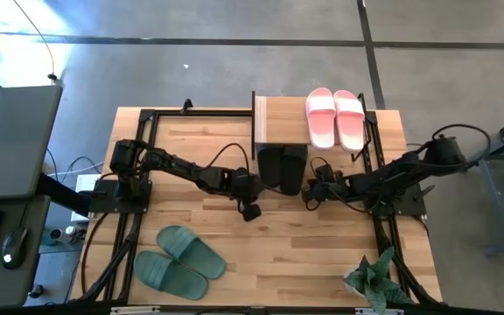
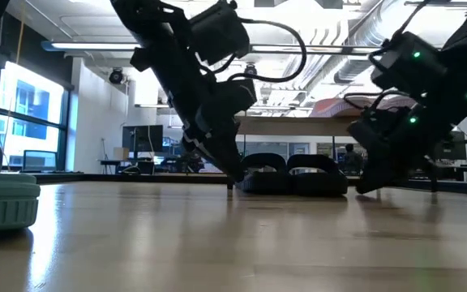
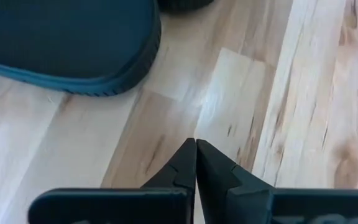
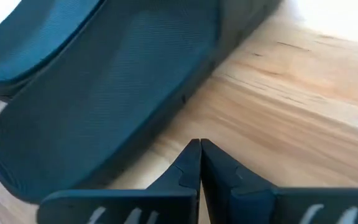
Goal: Pick and place slides into the shelf
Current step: Adjust the right black slide
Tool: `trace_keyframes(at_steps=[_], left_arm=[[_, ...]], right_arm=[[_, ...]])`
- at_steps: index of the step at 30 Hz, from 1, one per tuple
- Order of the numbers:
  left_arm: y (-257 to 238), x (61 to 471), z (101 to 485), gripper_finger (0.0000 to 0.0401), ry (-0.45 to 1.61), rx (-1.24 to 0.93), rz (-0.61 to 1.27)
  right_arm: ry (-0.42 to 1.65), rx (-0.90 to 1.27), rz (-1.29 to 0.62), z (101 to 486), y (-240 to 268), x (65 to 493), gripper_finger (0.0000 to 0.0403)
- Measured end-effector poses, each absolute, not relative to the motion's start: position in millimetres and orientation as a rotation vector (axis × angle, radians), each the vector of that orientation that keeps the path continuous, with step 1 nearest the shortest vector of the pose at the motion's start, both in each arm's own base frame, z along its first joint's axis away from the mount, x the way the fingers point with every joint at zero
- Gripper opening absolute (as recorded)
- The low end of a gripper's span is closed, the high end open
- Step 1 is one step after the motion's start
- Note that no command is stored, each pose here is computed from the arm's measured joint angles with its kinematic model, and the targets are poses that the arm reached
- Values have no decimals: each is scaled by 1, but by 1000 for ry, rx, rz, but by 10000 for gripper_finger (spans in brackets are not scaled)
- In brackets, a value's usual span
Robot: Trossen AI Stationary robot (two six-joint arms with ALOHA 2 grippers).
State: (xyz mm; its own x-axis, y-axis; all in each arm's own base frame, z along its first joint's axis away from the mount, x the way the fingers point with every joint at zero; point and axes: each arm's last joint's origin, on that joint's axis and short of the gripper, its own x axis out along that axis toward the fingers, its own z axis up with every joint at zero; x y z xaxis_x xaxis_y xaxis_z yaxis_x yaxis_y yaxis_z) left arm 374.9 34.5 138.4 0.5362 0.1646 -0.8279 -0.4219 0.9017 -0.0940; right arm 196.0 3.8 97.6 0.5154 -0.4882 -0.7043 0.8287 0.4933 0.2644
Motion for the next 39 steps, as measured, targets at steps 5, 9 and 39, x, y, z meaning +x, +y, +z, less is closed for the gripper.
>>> trace_keyframes(at_steps=[5,9,39], left_arm=[[33,376,139,0,927,-314,364],[33,376,139,0,934,-320,368],[34,376,139,0,928,-309,383]], right_arm=[[546,676,-868,92,-2,207,0],[517,695,-906,91,-4,210,0],[422,720,-938,116,4,197,0]])
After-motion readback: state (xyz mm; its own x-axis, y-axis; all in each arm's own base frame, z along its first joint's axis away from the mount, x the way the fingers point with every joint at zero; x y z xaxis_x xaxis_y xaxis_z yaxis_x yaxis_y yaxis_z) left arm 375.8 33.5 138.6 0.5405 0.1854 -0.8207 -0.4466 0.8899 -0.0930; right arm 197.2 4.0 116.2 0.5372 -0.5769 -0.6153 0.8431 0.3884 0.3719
